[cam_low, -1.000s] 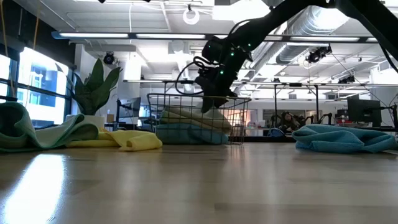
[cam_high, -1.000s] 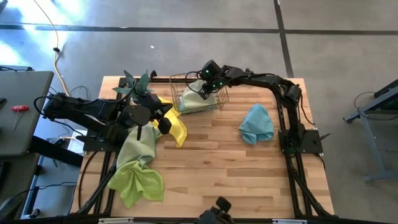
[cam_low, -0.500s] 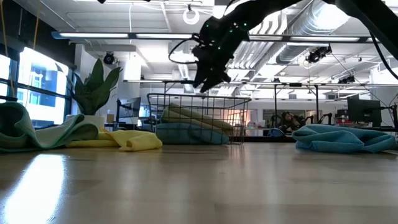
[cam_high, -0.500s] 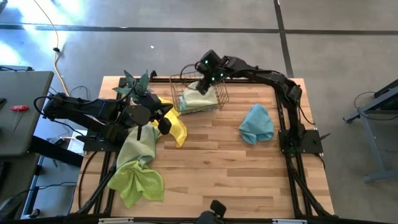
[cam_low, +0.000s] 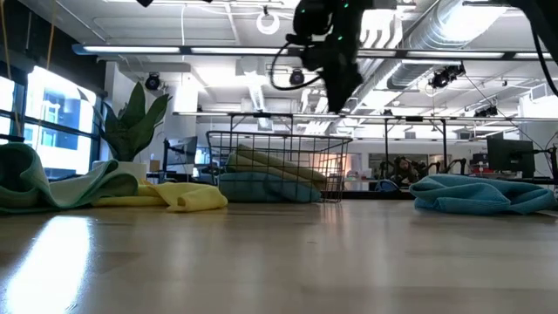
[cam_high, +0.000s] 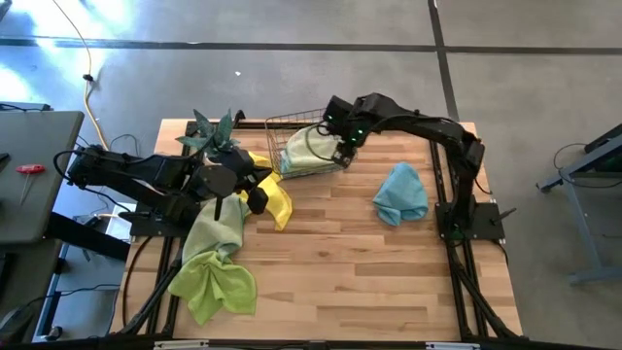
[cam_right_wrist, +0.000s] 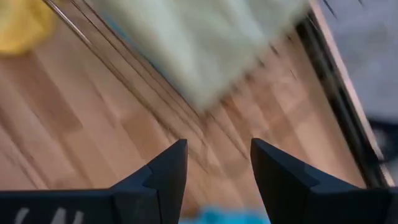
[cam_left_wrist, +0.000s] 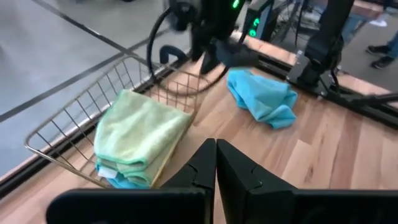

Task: Fold microfiber towels
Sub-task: Fold the blue microfiber cloth

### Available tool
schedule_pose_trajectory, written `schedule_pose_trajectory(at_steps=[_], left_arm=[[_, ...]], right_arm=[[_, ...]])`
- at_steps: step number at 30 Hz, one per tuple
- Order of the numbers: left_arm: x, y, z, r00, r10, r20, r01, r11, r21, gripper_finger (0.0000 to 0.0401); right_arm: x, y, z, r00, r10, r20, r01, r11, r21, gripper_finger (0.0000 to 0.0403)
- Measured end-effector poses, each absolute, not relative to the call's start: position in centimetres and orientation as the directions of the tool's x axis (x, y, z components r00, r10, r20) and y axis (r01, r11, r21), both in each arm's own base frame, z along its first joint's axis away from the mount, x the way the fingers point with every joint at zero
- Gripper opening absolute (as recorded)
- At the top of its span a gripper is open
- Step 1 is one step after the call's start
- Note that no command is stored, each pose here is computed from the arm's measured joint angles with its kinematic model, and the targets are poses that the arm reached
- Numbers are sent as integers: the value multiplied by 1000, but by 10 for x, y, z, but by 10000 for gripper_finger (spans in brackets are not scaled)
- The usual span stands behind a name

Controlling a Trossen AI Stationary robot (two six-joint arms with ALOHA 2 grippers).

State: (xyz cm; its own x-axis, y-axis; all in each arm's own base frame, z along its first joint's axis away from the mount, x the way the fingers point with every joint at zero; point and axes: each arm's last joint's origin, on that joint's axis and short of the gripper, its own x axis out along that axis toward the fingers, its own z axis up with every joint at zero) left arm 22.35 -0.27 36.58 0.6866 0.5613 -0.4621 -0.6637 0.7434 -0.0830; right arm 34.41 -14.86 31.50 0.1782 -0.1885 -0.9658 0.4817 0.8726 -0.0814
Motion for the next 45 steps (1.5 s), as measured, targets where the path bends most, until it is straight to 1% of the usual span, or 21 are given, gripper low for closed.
schedule_pose_trajectory(at_steps=[4,6,8,10,14,16,18,20,21,23,26,29,32,35,37,40,45], left_arm=[[224,-4,363,700,514,-496,-631,770,-93,3],[226,-5,361,707,483,-517,-610,786,-100,3],[227,-6,360,717,450,-533,-587,802,-113,3],[229,-7,359,726,422,-543,-567,814,-126,3],[230,-13,357,734,380,-562,-533,836,-130,3],[230,-18,355,735,365,-572,-517,847,-123,3],[230,-22,354,737,347,-580,-493,863,-109,3],[229,-27,355,747,333,-576,-469,877,-101,3],[229,-29,355,749,326,-576,-458,884,-96,3],[229,-31,354,752,318,-577,-444,892,-88,3],[228,-34,355,757,310,-575,-434,896,-88,3],[228,-36,355,761,307,-571,-432,897,-93,3],[228,-37,355,763,304,-571,-438,893,-109,3],[228,-37,355,763,305,-569,-446,887,-123,3],[228,-37,356,765,307,-565,-452,883,-131,3],[229,-36,357,773,327,-544,-472,869,-148,3],[236,-36,359,785,372,-495,-499,854,-149,3]], right_arm=[[330,-119,320,-4,-188,-982,548,821,-159,168],[329,-103,319,-75,-228,-971,557,798,-230,168],[333,-86,315,-72,-277,-958,558,785,-268,168],[335,-66,306,-81,-265,-961,534,803,-266,168],[323,-27,278,-188,-254,-949,533,785,-316,168],[311,-9,262,-233,-220,-947,538,783,-314,168],[298,8,244,-258,-125,-958,563,786,-255,168],[287,22,225,-247,-31,-969,606,775,-179,167],[282,27,218,-222,7,-975,632,763,-138,165],[272,31,208,-185,41,-982,679,728,-97,162],[255,29,199,-178,38,-983,757,644,-112,157],[240,25,184,-156,43,-987,801,590,-101,156],[230,19,163,-102,48,-994,843,534,-61,156],[220,11,149,-80,-6,-997,883,463,-74,156],[216,7,142,-71,-13,-997,897,436,-69,156],[212,4,137,-70,-16,-997,898,435,-70,156],[212,3,132,-29,-31,-999,865,500,-41,154]])
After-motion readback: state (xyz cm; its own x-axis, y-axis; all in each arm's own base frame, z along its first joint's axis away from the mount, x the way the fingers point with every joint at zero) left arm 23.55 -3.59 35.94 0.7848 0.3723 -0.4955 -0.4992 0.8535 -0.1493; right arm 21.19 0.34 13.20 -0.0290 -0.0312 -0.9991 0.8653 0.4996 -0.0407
